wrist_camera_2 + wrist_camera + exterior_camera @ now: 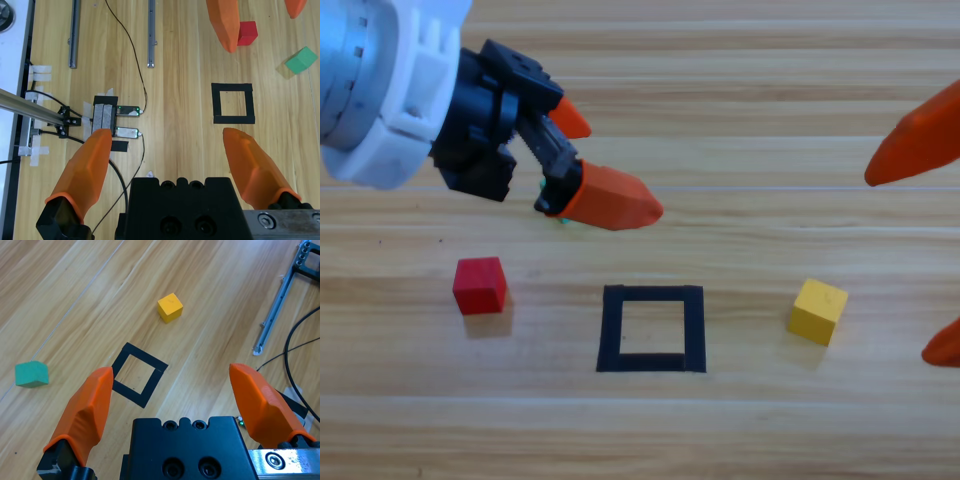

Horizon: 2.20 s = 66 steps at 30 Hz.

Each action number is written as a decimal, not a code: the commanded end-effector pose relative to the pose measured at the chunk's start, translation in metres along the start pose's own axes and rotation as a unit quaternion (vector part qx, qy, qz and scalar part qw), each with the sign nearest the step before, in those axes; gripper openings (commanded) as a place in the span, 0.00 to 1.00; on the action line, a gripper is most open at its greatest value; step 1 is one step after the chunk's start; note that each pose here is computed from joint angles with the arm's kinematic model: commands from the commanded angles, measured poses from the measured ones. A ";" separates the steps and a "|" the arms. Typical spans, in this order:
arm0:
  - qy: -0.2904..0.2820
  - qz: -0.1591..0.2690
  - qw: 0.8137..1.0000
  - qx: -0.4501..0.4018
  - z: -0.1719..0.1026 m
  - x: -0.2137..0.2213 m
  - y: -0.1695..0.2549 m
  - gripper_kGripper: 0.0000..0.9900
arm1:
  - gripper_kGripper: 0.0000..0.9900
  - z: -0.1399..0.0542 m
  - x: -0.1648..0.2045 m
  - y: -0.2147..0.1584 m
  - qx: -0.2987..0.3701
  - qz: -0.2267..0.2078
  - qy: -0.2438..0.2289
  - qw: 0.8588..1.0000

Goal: Stack the blocks in the rectangular block: red at the bottom, yellow in the middle, green on top

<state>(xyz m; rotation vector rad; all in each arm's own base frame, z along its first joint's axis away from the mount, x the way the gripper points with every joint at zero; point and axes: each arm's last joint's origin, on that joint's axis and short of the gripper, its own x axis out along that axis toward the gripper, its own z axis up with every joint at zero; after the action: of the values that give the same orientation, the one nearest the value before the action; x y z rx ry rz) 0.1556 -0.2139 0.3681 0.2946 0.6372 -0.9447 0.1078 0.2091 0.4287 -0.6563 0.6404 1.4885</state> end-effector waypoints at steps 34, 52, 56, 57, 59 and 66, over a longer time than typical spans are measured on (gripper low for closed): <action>0.052 0.203 0.914 -0.346 -0.024 -0.017 0.108 1.00 | 0.99 -0.073 0.189 -0.119 0.152 -0.177 0.337 0.912; 0.324 0.278 0.821 -0.379 -0.066 0.107 0.141 1.00 | 0.99 -0.108 0.210 -0.155 0.182 -0.142 0.360 0.904; 0.325 0.275 0.818 -0.386 -0.062 0.117 0.139 1.00 | 0.96 -0.108 0.212 -0.157 0.179 -0.134 0.359 0.906; 0.326 0.275 0.816 -0.389 -0.062 0.119 0.139 1.00 | 0.96 -0.108 0.213 -0.158 0.178 -0.132 0.358 0.907; 0.327 0.276 0.813 -0.395 -0.062 0.124 0.141 1.00 | 0.96 -0.110 0.216 -0.161 0.178 -0.121 0.357 0.909; 0.326 0.284 0.798 -0.420 -0.056 0.138 0.147 1.00 | 0.96 -0.121 0.232 -0.175 0.194 -0.103 0.362 0.906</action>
<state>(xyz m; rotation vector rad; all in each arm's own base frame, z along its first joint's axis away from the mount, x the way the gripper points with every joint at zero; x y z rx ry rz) 0.3059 -0.1787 0.2509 -0.0285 1.3865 0.0904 0.2609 0.2830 0.2111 -0.9472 1.2701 0.8713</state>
